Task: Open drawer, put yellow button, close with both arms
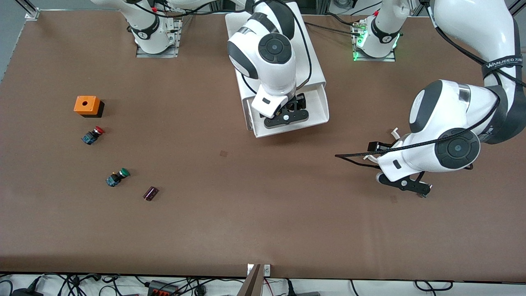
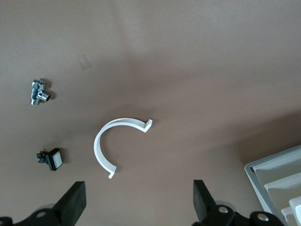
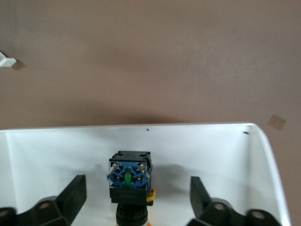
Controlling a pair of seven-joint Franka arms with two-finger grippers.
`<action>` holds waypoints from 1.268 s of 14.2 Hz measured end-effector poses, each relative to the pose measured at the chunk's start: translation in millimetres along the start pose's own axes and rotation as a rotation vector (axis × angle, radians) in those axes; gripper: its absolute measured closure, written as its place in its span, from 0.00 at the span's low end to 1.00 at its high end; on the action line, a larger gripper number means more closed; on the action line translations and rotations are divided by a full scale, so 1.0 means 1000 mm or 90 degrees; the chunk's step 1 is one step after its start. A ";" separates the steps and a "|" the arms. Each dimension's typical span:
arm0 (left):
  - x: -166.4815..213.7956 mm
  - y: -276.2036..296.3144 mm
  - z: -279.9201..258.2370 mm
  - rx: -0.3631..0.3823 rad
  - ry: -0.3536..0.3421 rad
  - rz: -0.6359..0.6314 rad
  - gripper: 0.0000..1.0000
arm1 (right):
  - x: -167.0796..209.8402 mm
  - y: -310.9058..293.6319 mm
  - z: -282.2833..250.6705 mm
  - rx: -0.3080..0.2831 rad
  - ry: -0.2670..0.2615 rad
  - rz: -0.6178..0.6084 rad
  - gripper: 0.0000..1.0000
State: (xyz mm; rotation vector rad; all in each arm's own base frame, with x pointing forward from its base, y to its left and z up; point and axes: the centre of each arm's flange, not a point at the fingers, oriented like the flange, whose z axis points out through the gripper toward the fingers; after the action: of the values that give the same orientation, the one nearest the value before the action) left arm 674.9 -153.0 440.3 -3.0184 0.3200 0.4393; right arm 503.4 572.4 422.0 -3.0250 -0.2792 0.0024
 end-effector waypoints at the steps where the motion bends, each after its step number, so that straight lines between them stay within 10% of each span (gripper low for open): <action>1: 0.000 0.001 0.000 -0.004 0.000 -0.017 0.00 | 0.005 0.007 -0.013 -0.001 0.003 0.010 0.00; 7: 0.003 0.031 -0.004 -0.049 0.016 -0.142 0.00 | 0.070 0.157 -0.116 -0.006 0.020 0.135 0.00; 18: 0.004 0.220 0.040 -0.061 0.110 -0.192 0.00 | 0.107 0.499 -0.113 -0.081 -0.079 0.142 0.00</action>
State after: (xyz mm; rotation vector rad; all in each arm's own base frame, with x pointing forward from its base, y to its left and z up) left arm 620.4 -364.0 391.4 -3.1282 -0.1526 0.1754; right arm 700.7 92.1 484.1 -3.1703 0.0517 0.1984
